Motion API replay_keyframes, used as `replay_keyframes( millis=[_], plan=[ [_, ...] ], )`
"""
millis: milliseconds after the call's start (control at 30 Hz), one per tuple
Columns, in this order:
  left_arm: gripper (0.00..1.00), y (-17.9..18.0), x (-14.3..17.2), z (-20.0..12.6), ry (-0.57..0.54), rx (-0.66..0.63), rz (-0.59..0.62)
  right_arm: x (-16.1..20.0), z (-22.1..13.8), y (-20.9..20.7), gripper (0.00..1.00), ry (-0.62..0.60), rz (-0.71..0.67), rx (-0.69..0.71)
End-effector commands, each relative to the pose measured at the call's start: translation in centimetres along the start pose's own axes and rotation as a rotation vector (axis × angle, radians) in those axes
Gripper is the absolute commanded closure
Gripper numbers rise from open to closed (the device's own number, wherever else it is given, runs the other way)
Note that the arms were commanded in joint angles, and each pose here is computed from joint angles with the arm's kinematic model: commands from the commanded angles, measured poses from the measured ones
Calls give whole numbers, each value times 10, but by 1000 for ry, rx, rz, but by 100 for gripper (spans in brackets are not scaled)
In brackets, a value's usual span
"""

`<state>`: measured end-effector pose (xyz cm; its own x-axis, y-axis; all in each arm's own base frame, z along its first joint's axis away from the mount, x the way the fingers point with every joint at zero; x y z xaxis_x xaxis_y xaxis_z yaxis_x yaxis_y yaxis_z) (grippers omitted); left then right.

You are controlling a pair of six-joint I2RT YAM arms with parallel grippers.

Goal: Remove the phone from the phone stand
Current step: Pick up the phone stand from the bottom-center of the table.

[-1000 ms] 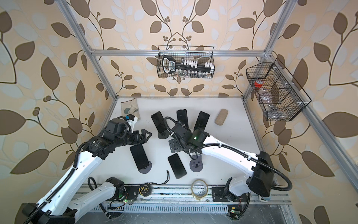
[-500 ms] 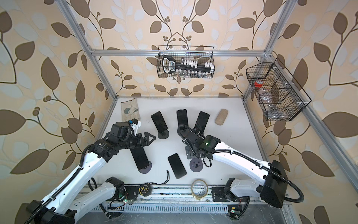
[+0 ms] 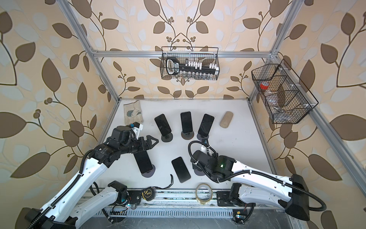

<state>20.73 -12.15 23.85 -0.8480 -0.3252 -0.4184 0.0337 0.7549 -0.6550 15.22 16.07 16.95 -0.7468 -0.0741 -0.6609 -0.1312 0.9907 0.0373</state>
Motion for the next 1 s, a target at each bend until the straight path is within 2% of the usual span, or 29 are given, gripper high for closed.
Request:
replay_keyframes(
  millis=[0, 100, 267, 367, 533, 733, 867, 967],
  plan=[
    [1, -6, -9, -13, -47, -12, 45, 2, 7, -14, 4, -96, 112, 81],
    [1, -6, -9, -19, -61, -29, 69, 10, 12, -11, 8, -92, 72, 53],
    [1, -7, -10, -27, -74, -46, 91, 25, 24, 9, 12, -76, 61, -82],
    [1, -7, -10, -28, -81, -45, 81, 26, 26, 3, 16, -75, 99, -22],
    [1, -8, -11, -28, -86, -46, 95, 43, 29, -17, 14, -28, 244, 121],
    [1, -4, -10, -21, -64, -60, 91, 41, 31, -1, 16, 9, 237, 127],
    [1, -5, -10, -19, -43, -56, 83, 38, 33, 4, 20, 3, 209, 132],
    [1, -5, -10, -20, -54, -57, 84, 36, 36, 5, 27, 14, 198, 124]
  ],
)
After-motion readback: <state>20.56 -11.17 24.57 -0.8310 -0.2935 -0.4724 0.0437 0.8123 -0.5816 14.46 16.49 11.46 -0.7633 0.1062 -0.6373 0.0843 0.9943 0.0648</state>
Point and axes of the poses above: each gripper's point midway between its finger pads, its own z axis out along the fingers, its own y axis along the line the jaws close on, x = y × z, the point moved 5 cm from there along -z, back along the fingers, and after that the axes turned 4 degrees about -z, right-handed, at the moved point
